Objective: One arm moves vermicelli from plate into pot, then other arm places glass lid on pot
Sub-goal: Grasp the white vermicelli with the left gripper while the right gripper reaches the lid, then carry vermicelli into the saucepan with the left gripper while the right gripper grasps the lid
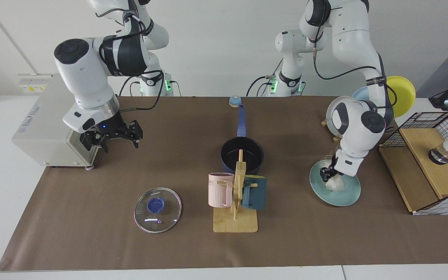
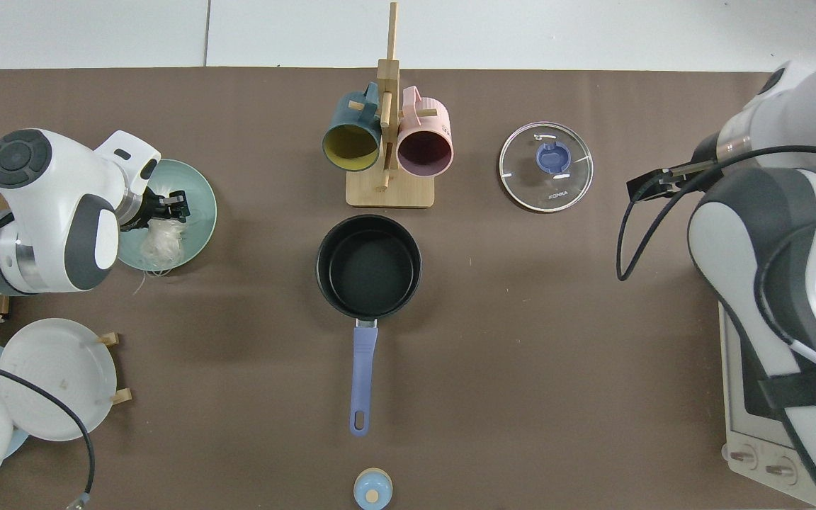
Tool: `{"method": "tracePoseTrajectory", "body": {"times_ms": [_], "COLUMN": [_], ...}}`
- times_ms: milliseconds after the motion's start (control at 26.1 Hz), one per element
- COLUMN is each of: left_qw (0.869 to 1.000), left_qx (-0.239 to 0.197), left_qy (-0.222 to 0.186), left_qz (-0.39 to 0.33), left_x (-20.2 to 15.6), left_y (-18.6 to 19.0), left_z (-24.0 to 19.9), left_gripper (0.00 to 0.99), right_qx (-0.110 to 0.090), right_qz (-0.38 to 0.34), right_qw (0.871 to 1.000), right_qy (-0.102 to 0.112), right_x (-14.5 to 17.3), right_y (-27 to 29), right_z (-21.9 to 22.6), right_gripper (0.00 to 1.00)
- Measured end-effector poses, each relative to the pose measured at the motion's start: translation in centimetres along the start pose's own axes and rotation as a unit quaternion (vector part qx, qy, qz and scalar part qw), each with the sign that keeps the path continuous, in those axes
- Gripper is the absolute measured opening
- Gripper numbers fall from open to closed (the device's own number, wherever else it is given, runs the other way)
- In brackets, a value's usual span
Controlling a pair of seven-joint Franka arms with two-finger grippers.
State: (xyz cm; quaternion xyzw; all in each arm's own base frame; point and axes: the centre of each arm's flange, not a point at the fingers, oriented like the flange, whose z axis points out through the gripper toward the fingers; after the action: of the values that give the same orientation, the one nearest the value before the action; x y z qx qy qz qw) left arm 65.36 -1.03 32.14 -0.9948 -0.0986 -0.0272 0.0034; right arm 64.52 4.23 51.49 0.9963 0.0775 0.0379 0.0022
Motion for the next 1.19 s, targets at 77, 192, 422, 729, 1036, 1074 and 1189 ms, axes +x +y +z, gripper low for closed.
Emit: {"method": "tracePoseTrajectory", "body": {"times_ms": [77, 192, 422, 729, 1036, 1074, 1189], "left_qw": [1.0, 1.0, 1.0, 0.999, 0.997, 0.996, 0.995], "left_qx": [0.004, 0.008, 0.008, -0.003, -0.023, -0.031, -0.053], "left_qy": [0.001, -0.007, 0.003, -0.031, -0.076, -0.079, -0.078], "left_qz": [0.003, 0.003, 0.007, 0.019, 0.011, 0.014, 0.021], "left_x": [0.1, 0.7, 1.2, -4.9, -13.0, -13.7, -15.0], "left_y": [0.0, 0.0, 0.8, 6.7, 18.5, 19.6, 21.7], "left_z": [-0.3, -2.0, -10.5, -20.0, -20.4, -20.0, -19.0], "left_gripper": [0.454, 0.401, 0.401, 0.401, 0.401, 0.401, 0.401], "right_qx": [-0.001, -0.001, 0.003, 0.002, -0.001, -0.001, -0.002], "right_qz": [-0.003, -0.008, -0.012, -0.016, -0.017, -0.017, -0.014], "right_qw": [1.0, 1.0, 0.999, 0.996, 0.995, 0.995, 0.995], "right_qy": [0.007, 0.024, 0.05, 0.088, 0.099, 0.098, 0.095], "right_x": [1.3, 3.2, 5.8, 8.7, 9.5, 9.5, 9.5], "right_y": [-0.4, -1.2, -3.4, -5.2, -5.3, -5.3, -4.8], "right_z": [1.3, 3.4, 7.3, 13.1, 17.6, 17.9, 18.8], "right_gripper": [1.0, 1.0, 1.0, 1.0, 1.0, 1.0, 1.0]}}
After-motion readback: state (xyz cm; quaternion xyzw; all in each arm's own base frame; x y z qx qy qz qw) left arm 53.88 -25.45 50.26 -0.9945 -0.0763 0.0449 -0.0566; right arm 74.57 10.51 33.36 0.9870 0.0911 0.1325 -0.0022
